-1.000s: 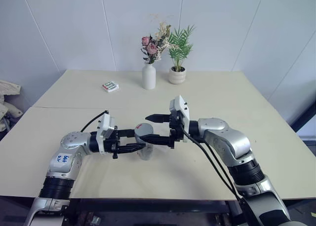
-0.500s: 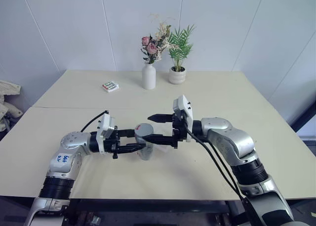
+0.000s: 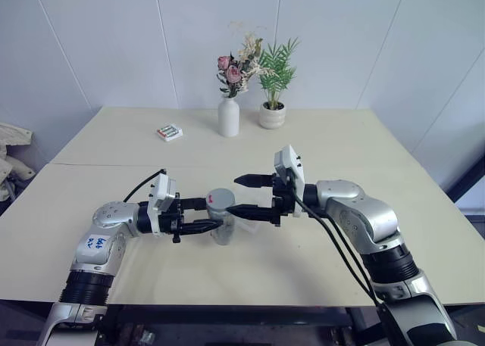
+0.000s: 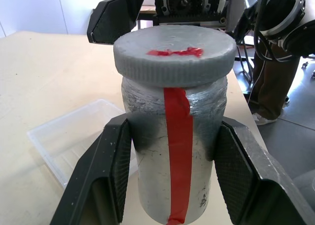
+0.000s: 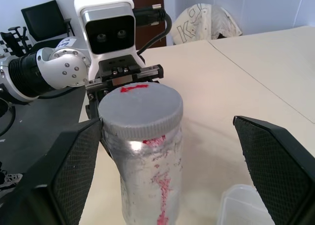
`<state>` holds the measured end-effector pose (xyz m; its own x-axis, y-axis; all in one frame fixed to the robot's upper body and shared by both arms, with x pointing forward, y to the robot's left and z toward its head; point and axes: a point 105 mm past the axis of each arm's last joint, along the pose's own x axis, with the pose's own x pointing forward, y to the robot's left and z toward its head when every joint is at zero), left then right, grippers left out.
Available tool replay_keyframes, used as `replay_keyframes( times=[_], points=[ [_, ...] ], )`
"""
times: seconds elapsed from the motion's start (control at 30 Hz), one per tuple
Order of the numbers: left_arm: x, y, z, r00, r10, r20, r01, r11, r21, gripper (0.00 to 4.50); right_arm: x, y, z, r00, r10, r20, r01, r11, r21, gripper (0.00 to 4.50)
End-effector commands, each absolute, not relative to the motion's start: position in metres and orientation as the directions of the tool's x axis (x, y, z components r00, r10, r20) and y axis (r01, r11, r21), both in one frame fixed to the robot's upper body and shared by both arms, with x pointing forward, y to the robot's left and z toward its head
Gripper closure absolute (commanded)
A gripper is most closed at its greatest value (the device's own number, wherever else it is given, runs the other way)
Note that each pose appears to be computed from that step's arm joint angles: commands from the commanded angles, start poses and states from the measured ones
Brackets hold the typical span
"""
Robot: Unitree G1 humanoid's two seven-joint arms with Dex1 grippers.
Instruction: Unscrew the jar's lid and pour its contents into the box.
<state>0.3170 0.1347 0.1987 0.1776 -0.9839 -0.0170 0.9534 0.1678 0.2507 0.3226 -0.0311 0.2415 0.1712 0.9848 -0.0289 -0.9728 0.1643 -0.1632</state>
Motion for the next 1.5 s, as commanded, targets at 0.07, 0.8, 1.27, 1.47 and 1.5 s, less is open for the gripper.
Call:
replay_keyframes(
  times=[0.07, 0.8, 1.27, 1.47, 1.5],
  points=[
    [0.312, 0.130, 0.211, 0.140, -0.990, -0.006, 0.942, 0.131, 0.310, 2.40, 0.327, -0.039, 0.249, 0.204, 0.979, 0.002, -0.963, 0.201, -0.182, 0.04],
    [0.310, 0.131, 0.211, 0.143, -0.990, -0.002, 0.942, 0.135, 0.307, 2.40, 0.308, -0.024, 0.262, 0.086, 0.996, 0.036, -0.982, 0.091, -0.164, 0.04],
    [0.311, 0.130, 0.211, 0.138, -0.990, -0.002, 0.943, 0.130, 0.307, 2.40, 0.301, 0.008, 0.253, 0.027, 1.000, 0.014, -0.986, 0.029, -0.162, 0.04],
    [0.311, 0.129, 0.212, 0.135, -0.991, 0.000, 0.943, 0.129, 0.307, 2.40, 0.305, 0.012, 0.251, 0.041, 0.999, 0.008, -0.986, 0.041, -0.164, 0.04],
    [0.311, 0.129, 0.212, 0.135, -0.991, 0.000, 0.943, 0.129, 0.307, 2.40, 0.305, 0.012, 0.251, 0.041, 0.999, 0.008, -0.986, 0.042, -0.164, 0.04]
  ],
)
